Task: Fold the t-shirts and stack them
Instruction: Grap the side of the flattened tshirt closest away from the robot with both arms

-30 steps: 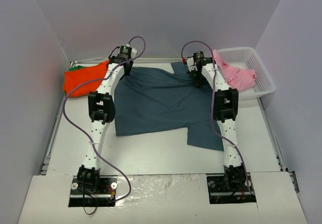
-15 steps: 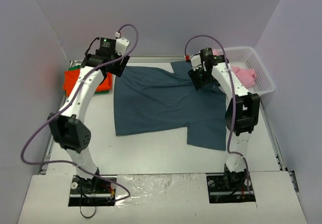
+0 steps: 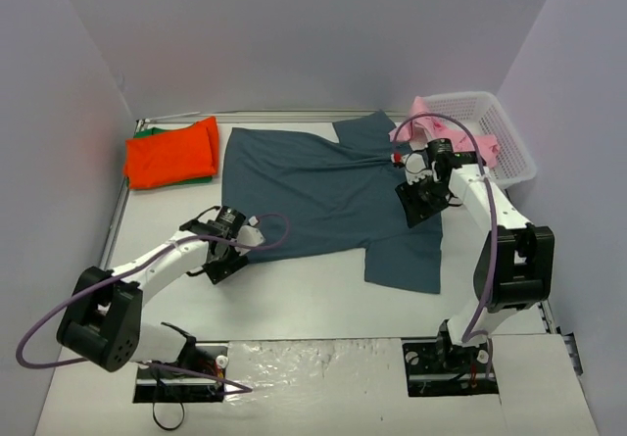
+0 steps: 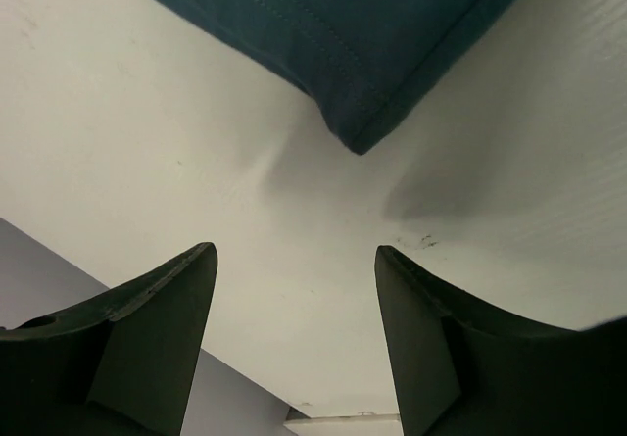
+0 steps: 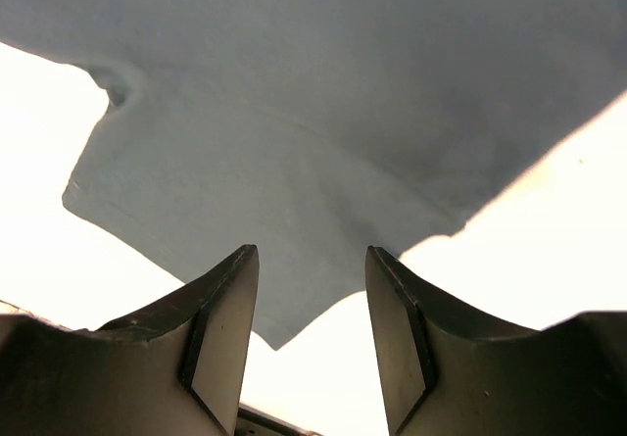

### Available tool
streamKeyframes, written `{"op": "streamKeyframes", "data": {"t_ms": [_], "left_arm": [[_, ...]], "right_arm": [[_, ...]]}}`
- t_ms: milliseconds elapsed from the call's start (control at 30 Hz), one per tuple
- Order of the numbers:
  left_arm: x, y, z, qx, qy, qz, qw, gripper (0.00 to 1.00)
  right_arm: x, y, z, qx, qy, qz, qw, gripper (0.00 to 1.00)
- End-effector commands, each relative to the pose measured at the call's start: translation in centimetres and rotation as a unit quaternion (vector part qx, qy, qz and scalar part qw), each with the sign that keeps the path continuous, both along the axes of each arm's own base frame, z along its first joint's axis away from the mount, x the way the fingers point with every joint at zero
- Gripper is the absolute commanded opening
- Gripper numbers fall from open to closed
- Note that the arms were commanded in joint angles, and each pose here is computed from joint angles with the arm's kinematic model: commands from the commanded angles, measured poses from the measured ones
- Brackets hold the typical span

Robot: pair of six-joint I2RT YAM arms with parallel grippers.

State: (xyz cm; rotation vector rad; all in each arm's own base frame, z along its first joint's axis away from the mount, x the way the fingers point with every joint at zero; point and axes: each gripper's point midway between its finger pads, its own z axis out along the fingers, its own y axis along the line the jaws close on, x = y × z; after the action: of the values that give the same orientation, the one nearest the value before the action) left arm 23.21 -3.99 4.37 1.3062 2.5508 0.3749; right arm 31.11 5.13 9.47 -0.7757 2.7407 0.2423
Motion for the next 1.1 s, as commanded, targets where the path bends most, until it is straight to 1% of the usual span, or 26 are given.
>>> {"op": "streamKeyframes", "data": {"t_ms": [0, 133, 233, 300, 433, 633, 767, 933, 1067], "left_arm": [[3.3, -0.6, 3.3, -0.025, -0.111, -0.001, 0.994, 0.64], [3.4, -0.8, 3.4, -0.036, -0.126, -0.004, 0.991, 0.64], [3.5, -1.5, 3.8, -0.056, -0.132, -0.005, 0.99, 0.64], [3.2, -2.4, 3.8, -0.075, -0.124, -0.014, 0.989, 0.64], [3.0, -3.3, 3.4, -0.085, -0.111, -0.034, 0.99, 0.64], [2.3, -4.8, 3.2, -0.107, -0.093, -0.069, 0.988, 0.64], [2.0, -5.1, 2.5, -0.105, -0.08, -0.078, 0.988, 0.64], [2.2, -4.9, 0.9, -0.09, -0.068, -0.07, 0.991, 0.64], [2.7, -4.9, 0.3, -0.078, -0.07, -0.067, 0.992, 0.6]], "right_arm": [[-0.6, 0.0, 1.4, 0.023, -0.023, -0.006, 0.999, 0.44], [-0.9, -0.1, 0.8, 0.03, -0.019, -0.029, 0.999, 0.45], [-0.9, -0.3, 0.7, 0.03, -0.021, -0.037, 0.999, 0.45], [-1.0, -0.8, 0.6, 0.023, -0.023, -0.046, 0.998, 0.45], [-0.9, -1.2, 0.7, 0.022, -0.029, -0.056, 0.998, 0.45], [-1.0, -1.5, -0.1, 0.026, -0.021, -0.066, 0.997, 0.45], [-1.0, -1.7, -0.4, 0.027, -0.021, -0.071, 0.997, 0.45], [-1.1, -1.9, -0.5, 0.029, -0.02, -0.075, 0.997, 0.45], [-1.2, -2.0, -0.5, 0.029, -0.022, -0.077, 0.996, 0.45]]}}
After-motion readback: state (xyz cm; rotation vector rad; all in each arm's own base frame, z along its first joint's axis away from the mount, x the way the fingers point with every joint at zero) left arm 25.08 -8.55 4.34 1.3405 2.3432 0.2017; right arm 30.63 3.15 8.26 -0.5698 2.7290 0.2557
